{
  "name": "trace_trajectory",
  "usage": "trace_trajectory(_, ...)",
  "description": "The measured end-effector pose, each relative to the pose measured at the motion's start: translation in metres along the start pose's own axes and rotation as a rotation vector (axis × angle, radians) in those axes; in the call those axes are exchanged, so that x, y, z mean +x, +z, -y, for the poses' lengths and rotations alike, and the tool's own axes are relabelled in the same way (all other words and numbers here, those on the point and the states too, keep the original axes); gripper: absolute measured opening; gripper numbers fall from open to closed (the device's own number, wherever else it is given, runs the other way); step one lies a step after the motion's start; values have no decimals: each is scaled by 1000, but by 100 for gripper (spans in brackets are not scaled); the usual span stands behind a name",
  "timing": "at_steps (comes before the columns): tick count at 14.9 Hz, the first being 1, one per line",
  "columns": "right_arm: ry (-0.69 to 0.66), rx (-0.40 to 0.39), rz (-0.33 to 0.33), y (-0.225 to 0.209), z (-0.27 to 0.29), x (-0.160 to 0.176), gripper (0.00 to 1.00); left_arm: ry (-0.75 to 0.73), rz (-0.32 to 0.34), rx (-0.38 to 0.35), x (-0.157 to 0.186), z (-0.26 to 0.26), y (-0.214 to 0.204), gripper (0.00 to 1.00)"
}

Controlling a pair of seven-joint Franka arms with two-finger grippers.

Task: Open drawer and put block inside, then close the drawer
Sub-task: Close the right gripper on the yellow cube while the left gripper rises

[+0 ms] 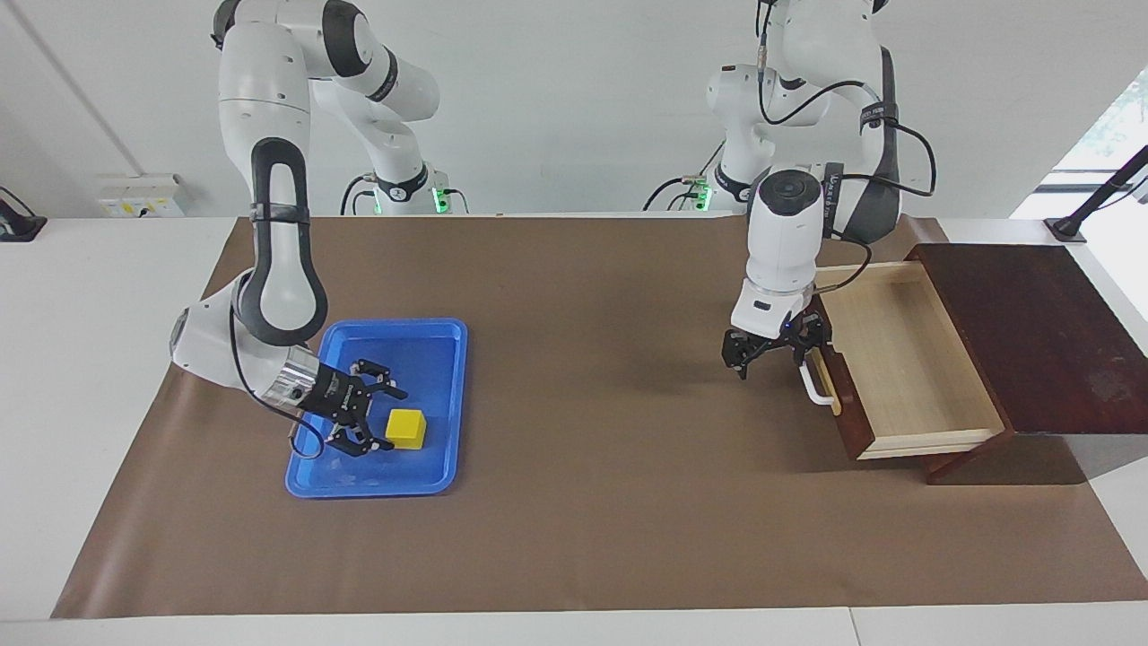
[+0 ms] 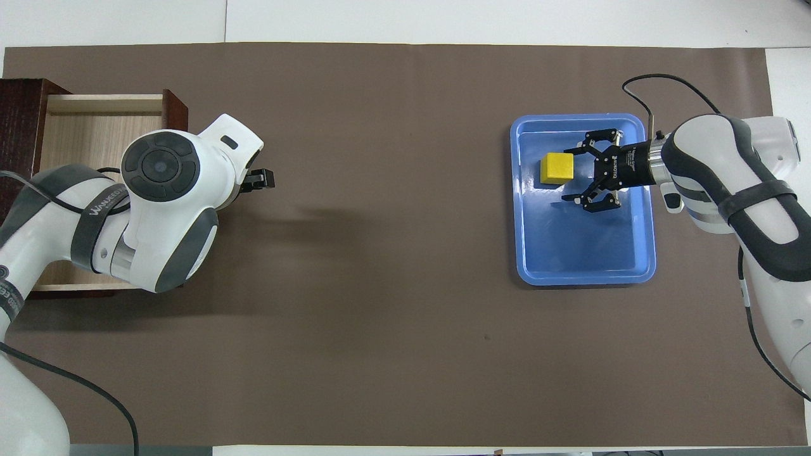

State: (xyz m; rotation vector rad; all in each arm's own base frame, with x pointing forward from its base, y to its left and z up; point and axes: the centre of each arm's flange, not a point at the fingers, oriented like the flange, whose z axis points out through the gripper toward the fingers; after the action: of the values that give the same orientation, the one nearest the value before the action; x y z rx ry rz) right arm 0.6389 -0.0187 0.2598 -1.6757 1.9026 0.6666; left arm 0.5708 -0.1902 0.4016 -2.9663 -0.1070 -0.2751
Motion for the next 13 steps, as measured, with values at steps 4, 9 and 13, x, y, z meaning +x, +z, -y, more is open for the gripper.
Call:
trace_trajectory(4,-25,0,2,0,-1,0,74,-111,92,-40,26,6,-48,100)
trace_trajectory(9,-64,3,3,-2,-1,-2,56,-351,110,-45,43,3,-79,100)
trace_trajectory(13,-122,2,21,-12,6,-17,56,-587,119,-100,47,8,-101,100)
